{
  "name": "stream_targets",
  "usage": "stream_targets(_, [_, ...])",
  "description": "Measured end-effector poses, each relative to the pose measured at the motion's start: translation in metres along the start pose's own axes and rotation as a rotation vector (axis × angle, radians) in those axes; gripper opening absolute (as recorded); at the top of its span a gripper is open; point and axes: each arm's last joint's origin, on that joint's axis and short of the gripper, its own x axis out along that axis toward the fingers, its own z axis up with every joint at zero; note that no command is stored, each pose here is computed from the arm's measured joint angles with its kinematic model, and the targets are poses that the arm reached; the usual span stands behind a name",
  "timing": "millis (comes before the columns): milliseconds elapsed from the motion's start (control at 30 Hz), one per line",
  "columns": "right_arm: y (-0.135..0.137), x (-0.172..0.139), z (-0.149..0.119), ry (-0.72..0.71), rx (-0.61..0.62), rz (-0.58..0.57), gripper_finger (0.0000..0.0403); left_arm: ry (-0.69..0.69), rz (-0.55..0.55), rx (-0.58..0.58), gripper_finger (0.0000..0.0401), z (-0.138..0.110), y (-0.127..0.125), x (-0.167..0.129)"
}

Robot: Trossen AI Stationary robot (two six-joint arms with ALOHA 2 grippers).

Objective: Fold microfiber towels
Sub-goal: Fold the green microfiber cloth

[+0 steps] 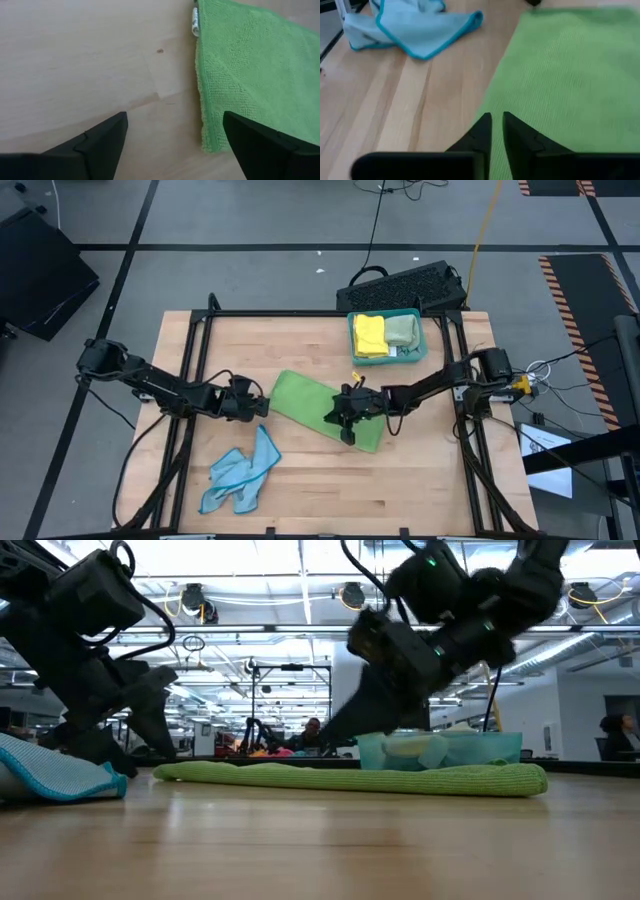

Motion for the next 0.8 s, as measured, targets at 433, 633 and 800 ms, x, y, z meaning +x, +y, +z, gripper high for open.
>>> stream_targets(433, [-0.037,0.002,0.081,-0.013,-0.11,-0.071,0.0145,-0.024,-0.016,-0.095,0.0342,0.006,-0.002,0.003])
stream_targets(633, [-0.058,-0.002,0.086,-0.02,-0.103,-0.046,0.0153,0.035,-0.092,-0.115,0.0327,0.002,-0.009,0.001])
stream_targets(800, [-0.066,-0.004,0.09,-0.054,-0.113,-0.017,0.0153,0.051,-0.113,-0.068,0.0316,-0.001,-0.01,-0.001])
